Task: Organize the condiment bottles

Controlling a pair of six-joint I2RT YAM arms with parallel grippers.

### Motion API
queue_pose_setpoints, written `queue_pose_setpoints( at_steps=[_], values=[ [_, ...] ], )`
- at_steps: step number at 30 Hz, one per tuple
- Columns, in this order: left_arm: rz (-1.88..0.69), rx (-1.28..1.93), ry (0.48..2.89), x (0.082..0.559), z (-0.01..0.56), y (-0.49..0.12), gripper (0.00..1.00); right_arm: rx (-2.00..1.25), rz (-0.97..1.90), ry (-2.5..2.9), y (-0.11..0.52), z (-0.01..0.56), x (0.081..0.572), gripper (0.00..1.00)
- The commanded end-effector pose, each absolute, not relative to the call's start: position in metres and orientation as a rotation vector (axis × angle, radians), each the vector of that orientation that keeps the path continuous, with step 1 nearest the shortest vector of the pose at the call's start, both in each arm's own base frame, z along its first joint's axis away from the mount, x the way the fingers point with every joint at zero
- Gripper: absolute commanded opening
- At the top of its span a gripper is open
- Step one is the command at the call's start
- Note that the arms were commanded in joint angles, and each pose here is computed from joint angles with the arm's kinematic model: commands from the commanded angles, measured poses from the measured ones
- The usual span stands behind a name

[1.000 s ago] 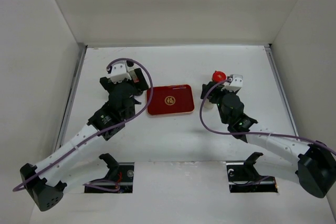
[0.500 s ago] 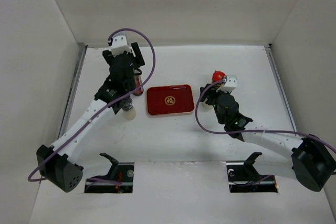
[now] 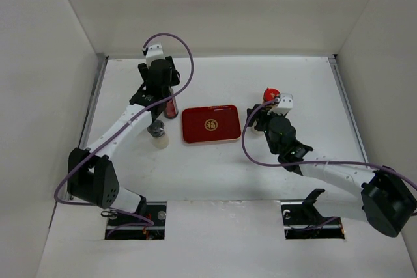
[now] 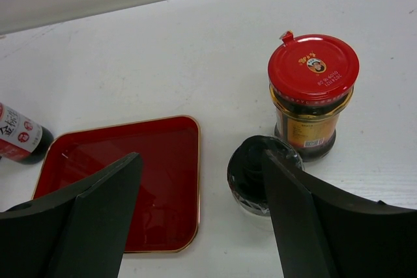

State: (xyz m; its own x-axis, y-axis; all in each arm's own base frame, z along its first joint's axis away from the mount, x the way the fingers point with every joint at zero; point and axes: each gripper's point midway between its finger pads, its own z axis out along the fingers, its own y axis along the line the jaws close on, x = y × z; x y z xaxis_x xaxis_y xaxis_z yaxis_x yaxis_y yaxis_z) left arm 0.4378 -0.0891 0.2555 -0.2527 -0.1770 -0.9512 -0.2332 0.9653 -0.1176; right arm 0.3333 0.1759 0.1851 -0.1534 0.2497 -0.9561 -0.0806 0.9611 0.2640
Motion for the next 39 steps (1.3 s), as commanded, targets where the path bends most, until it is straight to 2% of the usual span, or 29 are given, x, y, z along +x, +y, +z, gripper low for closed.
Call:
queue_pose_setpoints(
  at_steps=[1,4,7,12,15,20,29,39],
  values=[
    [-0.011,-0.333,1.798,0.442,0.269,-0.095,0.57,0.139,0.355,1.629,0.185,0.211,0.335,0.8],
    [-0.013,-0.337,1.813,0.439,0.259,-0.097,0.55,0.143,0.362,1.624,0.184,0.213,0.334,0.81],
    [-0.006,-0.35,1.819,0.437,0.253,-0.093,0.48,0.138,0.361,1.63,0.185,0.21,0.334,0.81],
    [0.021,-0.369,1.809,0.433,0.255,-0.085,0.25,0.138,0.36,1.632,0.186,0.21,0.335,0.81],
    [0.024,-0.383,1.771,0.429,0.268,-0.083,0.18,0.139,0.362,1.629,0.185,0.211,0.335,0.81],
    [0.005,-0.391,1.682,0.43,0.308,-0.082,0.13,0.137,0.361,1.635,0.186,0.208,0.335,0.81],
    [-0.055,-0.341,1.562,0.421,0.37,-0.096,0.12,0.137,0.361,1.633,0.186,0.209,0.335,0.82],
    [-0.152,-0.248,1.557,0.405,0.375,-0.147,0.11,0.137,0.361,1.635,0.186,0.208,0.335,0.83]
  ],
)
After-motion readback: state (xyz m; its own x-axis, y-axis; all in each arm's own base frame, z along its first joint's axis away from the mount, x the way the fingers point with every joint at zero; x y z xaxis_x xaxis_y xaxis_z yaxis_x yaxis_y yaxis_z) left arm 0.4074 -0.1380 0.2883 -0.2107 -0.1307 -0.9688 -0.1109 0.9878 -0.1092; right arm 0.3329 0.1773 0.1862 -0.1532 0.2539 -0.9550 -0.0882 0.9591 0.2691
